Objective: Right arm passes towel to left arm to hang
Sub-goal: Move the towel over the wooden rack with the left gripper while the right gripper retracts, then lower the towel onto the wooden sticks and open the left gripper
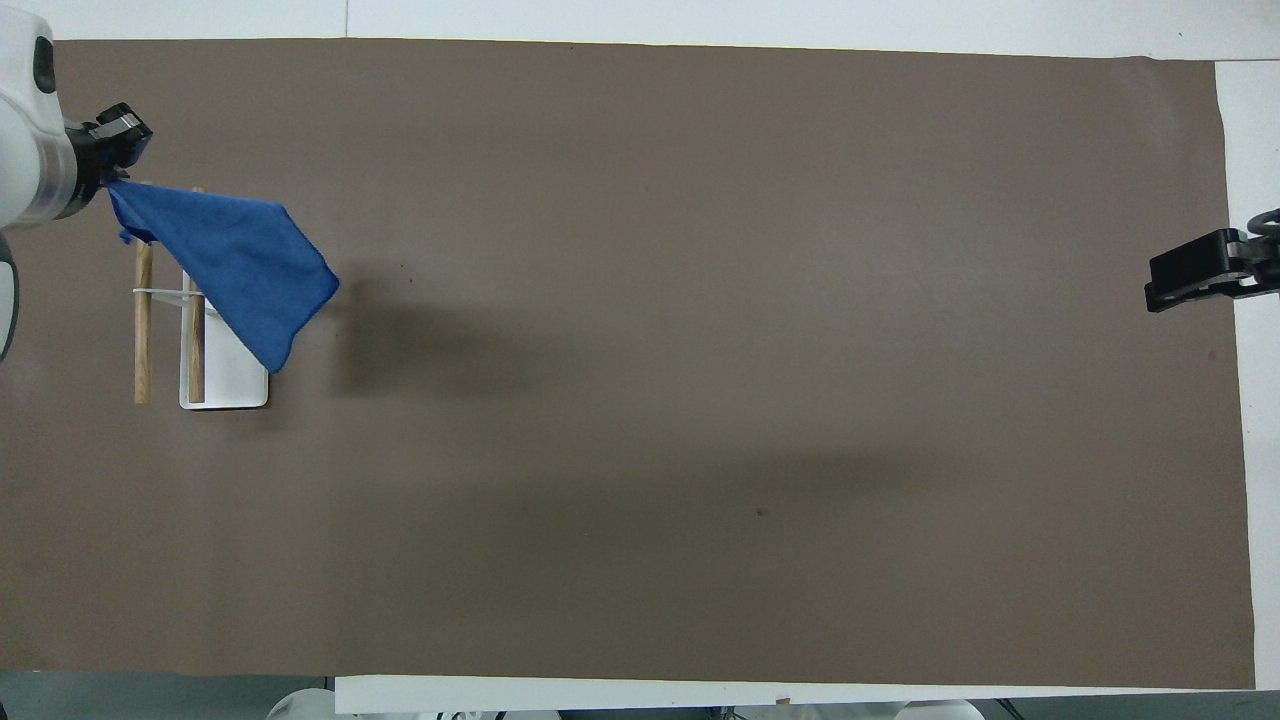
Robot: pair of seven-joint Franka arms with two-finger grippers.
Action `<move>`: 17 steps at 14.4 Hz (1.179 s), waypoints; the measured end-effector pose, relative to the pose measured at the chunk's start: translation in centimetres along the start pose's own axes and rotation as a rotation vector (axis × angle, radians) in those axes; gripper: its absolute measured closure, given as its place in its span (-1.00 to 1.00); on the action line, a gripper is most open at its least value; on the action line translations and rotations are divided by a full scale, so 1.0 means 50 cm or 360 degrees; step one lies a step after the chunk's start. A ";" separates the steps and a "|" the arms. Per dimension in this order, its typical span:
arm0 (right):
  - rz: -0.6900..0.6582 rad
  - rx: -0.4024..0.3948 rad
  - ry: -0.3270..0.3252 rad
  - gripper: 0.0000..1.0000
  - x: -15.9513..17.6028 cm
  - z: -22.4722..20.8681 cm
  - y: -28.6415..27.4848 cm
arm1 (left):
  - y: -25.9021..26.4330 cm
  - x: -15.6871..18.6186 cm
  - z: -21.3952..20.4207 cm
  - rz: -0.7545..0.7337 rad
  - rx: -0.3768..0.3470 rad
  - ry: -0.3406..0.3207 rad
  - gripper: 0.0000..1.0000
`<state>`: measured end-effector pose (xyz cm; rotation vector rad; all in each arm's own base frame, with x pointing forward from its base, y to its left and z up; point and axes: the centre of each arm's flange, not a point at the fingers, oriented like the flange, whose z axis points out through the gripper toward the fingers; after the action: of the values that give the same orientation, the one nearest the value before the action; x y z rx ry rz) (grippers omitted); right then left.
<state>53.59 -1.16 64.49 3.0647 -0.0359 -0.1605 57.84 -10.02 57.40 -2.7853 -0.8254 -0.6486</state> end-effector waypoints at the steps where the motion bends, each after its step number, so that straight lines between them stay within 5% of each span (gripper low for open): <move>1: -0.0011 -0.0001 0.0000 -1.00 0.000 0.000 -0.007 | -0.010 0.010 0.007 -0.0008 0.0001 0.0023 0.96; 17: -0.0022 -0.0005 -0.0019 -1.00 -0.010 -0.006 -0.015 | -0.259 0.110 0.184 -0.0010 0.0026 0.0191 0.96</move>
<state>53.14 -0.37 64.78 3.0616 -0.0153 -0.1797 58.15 5.95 52.14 -2.6996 -0.8119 -0.7978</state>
